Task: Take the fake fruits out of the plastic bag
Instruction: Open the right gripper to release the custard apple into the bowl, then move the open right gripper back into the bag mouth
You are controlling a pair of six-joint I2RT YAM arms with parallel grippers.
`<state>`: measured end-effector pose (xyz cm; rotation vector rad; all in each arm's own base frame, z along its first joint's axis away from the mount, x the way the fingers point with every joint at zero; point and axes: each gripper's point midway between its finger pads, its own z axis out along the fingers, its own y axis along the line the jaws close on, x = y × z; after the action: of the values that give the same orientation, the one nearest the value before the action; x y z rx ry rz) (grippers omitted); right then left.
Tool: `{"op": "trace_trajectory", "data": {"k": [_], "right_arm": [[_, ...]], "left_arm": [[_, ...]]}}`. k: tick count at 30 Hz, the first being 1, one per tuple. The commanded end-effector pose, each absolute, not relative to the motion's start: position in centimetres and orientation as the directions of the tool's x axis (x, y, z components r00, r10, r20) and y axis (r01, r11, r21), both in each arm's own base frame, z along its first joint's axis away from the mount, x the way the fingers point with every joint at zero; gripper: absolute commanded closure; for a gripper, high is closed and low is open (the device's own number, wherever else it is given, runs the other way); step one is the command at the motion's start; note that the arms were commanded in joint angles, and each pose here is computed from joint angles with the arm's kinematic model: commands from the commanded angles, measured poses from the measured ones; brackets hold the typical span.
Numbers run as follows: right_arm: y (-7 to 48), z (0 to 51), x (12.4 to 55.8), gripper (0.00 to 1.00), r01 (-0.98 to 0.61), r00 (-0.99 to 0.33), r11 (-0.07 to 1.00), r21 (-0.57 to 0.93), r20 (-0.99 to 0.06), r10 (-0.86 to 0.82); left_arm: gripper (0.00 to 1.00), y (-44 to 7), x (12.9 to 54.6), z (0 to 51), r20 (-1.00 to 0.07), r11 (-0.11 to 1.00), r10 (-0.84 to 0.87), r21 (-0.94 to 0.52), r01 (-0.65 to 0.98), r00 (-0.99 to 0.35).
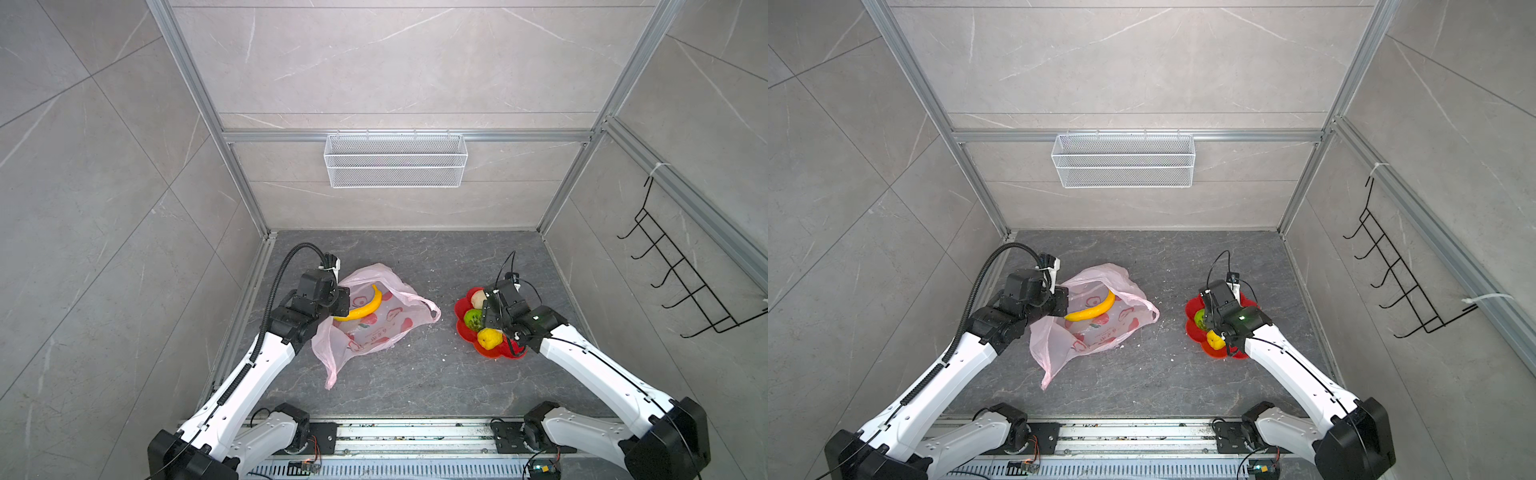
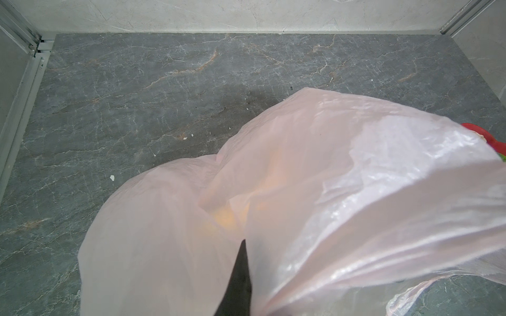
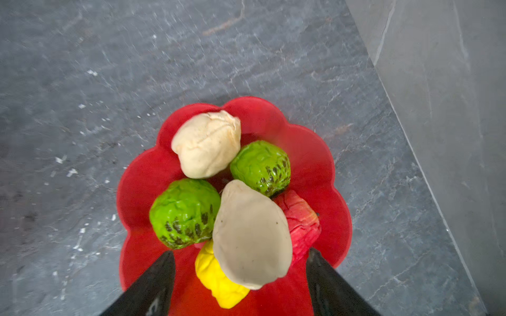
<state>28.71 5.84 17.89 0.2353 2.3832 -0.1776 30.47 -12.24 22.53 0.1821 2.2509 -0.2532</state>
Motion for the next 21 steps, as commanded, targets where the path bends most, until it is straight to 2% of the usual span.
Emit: {"op": "trace_trajectory", "data": {"k": [1,5,9,14,17,21], "right_arm": [[7.7,22.0,27.4,0.28,0.112,-0.698,0.993,-0.027,-0.714,0.059],[13.0,28.5,25.3,0.34,-0.084,-0.611,0.996,0.022,-0.791,-0.034],[19.8,32.4,22.7,0.41,-0.276,-0.587,0.953,0.129,-0.807,-0.061],[29.0,32.9,19.9,0.48,-0.387,-0.620,0.891,0.237,-0.782,-0.061],[34.9,31.1,19.3,0.49,-0.418,-0.689,0.835,0.358,-0.724,-0.035],[40.2,27.9,19.6,0.55,-0.403,-0.751,0.820,0.406,-0.659,-0.043]], "left_arm": [[0.98,-13.0,30.4,24.6,-0.794,0.954,0.054,-0.137,0.266,-0.605],[0.98,-13.4,29.5,24.0,-0.773,0.943,0.072,-0.153,0.295,-0.630],[0.99,-13.7,28.5,23.5,-0.745,0.935,0.064,-0.188,0.301,-0.664],[0.99,-13.4,27.8,23.2,-0.734,0.936,-0.003,-0.241,0.256,-0.680],[0.99,-13.3,27.6,22.9,-0.731,0.938,-0.018,-0.249,0.242,-0.682],[0.99,-13.5,27.9,22.1,-0.729,0.936,-0.032,-0.261,0.234,-0.683]]}}
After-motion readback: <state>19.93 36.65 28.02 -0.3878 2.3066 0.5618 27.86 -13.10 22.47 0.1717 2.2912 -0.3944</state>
